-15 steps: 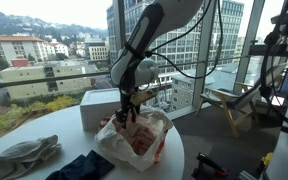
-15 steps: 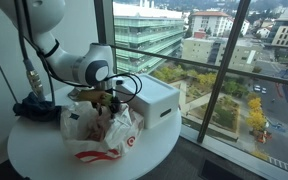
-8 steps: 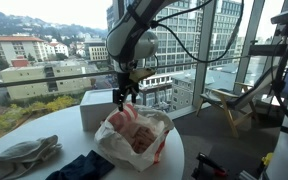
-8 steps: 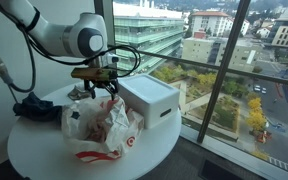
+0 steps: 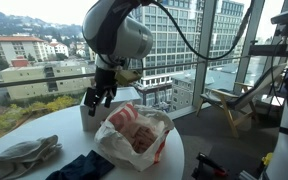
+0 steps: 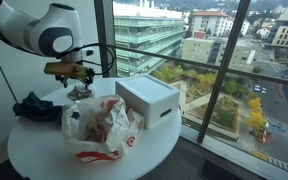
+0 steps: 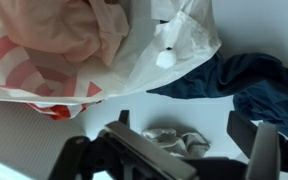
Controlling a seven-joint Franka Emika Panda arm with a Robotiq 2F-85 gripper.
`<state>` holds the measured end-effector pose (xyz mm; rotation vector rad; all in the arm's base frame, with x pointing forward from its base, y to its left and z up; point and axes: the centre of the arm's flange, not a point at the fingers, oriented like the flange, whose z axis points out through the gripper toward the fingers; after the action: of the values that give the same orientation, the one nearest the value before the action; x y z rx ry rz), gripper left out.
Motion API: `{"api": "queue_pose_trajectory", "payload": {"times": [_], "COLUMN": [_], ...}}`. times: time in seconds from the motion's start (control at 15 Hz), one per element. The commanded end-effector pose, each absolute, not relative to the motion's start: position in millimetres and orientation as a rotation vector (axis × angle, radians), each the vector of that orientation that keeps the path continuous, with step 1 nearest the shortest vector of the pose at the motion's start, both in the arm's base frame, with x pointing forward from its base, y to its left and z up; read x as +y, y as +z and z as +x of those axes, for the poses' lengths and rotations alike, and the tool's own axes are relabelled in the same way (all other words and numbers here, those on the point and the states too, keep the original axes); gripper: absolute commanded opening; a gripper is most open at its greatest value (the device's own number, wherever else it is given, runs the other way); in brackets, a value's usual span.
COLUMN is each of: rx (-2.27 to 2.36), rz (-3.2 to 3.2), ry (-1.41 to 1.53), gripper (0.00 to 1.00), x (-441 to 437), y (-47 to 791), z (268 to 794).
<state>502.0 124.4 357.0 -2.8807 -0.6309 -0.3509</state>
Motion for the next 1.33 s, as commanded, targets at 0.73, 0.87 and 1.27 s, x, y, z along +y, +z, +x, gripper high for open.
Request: {"api": "queue_pose_trajectory", "payload": {"times": [0.73, 0.87, 1.27], "rx": [-1.562, -1.647, -1.935], "rz": [-2.485, -2.447, -2.322], "ry": [-0.496, -0.504, -0.526], "gripper": [1.0, 1.0, 1.0], "x": [218, 226, 247], "y": [229, 210, 164], "z": [465, 462, 459]}}
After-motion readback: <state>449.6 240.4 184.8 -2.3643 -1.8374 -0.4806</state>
